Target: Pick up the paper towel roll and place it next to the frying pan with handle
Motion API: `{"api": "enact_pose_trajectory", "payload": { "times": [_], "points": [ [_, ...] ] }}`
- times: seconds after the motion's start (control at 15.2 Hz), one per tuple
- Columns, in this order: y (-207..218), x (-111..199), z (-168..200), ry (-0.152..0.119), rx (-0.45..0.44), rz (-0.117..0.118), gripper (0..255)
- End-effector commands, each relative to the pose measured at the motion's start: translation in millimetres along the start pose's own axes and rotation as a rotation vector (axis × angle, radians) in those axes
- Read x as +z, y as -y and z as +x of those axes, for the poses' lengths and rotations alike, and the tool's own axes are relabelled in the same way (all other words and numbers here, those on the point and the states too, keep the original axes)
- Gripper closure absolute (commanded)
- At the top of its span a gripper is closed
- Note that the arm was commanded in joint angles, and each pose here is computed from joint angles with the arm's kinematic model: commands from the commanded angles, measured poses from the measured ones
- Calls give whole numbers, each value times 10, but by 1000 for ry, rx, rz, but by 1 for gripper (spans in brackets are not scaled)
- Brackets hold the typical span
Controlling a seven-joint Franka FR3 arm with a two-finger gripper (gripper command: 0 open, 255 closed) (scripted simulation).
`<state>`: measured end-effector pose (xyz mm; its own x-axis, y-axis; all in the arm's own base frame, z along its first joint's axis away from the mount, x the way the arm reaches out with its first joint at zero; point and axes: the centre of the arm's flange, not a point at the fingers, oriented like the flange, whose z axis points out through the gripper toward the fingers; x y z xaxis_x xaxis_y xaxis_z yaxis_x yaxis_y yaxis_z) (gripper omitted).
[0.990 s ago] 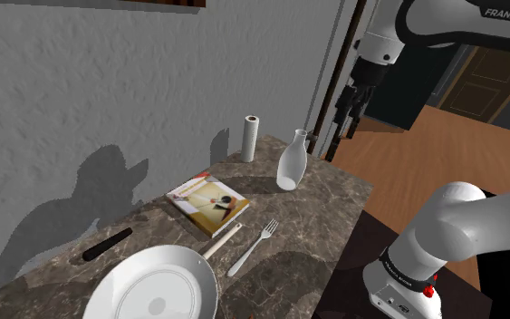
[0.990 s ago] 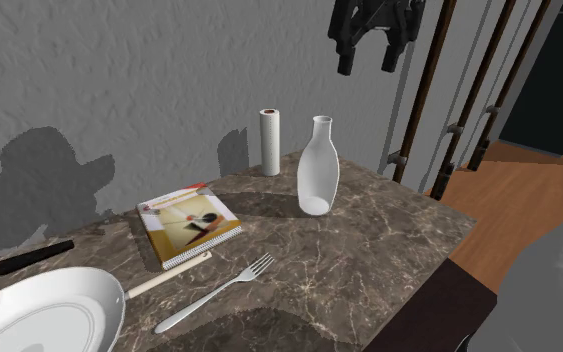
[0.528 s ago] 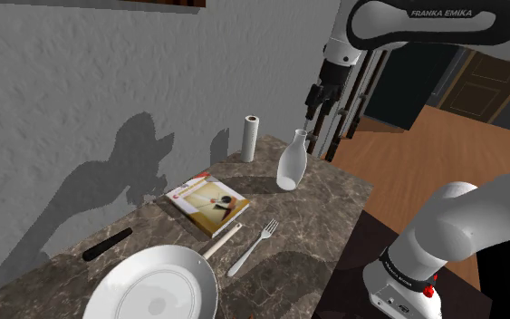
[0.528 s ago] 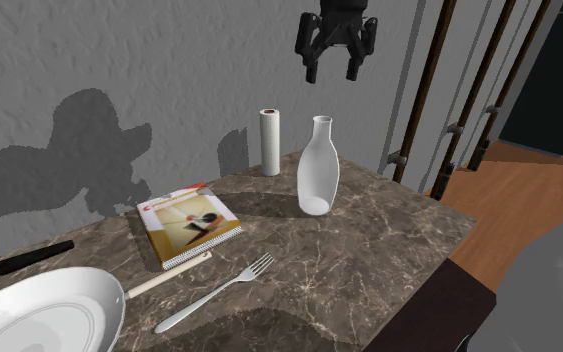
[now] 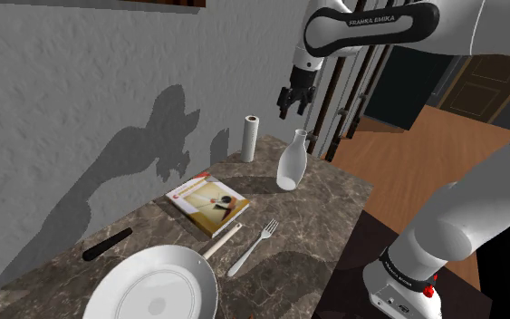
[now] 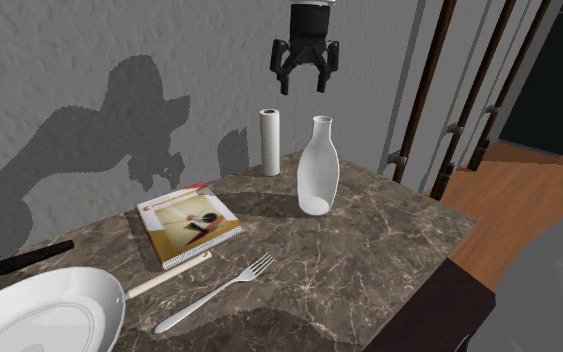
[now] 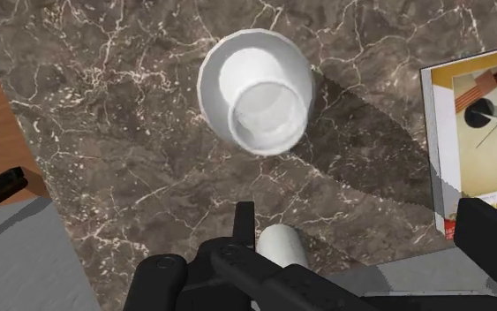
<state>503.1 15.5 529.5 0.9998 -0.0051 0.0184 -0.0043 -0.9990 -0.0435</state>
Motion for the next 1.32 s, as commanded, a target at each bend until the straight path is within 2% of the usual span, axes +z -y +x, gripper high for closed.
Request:
{"api": "enact_pose_trajectory", "payload": {
  "times": [0.0, 0.99, 1.25],
  "points": [
    [4, 89, 294, 6, 9, 1, 0],
    [-80, 892, 2177, 54, 73, 10, 0],
    [-78, 1054, 2178, 55, 73, 10, 0]
  ]
}}
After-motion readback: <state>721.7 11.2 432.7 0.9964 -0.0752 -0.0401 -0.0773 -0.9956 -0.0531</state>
